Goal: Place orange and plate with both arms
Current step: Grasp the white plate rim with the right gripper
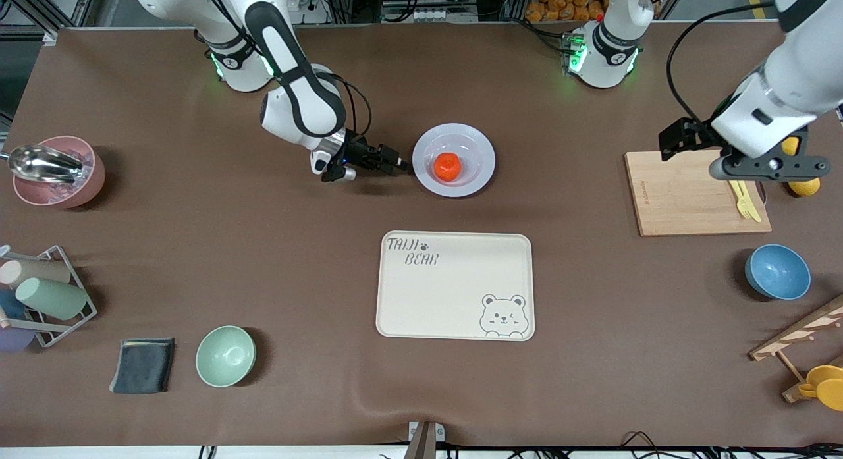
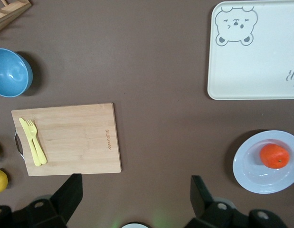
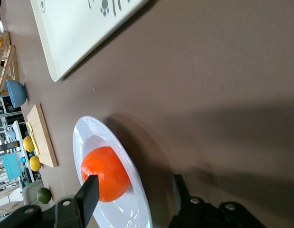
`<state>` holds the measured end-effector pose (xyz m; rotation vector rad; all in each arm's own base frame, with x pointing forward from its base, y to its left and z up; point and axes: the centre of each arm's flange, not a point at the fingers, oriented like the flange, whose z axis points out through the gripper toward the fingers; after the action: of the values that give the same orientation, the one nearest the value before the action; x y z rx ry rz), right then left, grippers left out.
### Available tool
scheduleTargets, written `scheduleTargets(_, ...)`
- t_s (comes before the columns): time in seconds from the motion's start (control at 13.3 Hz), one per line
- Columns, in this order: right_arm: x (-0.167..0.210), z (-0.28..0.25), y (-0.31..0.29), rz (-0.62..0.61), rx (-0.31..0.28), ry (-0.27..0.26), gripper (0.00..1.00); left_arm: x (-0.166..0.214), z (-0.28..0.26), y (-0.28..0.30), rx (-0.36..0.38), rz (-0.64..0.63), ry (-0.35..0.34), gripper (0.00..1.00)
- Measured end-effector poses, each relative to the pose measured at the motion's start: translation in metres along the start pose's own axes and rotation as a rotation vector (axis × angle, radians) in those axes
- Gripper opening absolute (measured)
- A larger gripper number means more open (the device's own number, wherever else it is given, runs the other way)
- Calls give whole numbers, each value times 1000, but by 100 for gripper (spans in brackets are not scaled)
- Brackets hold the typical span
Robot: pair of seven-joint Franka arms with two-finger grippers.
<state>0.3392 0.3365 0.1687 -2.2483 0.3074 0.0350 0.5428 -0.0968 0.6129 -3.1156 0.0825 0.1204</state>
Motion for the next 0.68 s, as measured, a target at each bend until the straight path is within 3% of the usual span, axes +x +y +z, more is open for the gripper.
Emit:
scheduleTargets(0.3, -25, 17, 6, -17, 16, 27, 65, -2, -10, -2, -4, -3, 11, 100)
scheduleTargets(0.45, -36, 24, 7, -12, 21, 28, 49, -2, -10, -2, -5, -1, 10, 100)
scheduleTargets(0.68, -41, 28, 6, -9, 23, 25, 42, 0, -10, -17, -14, -28, 11, 100)
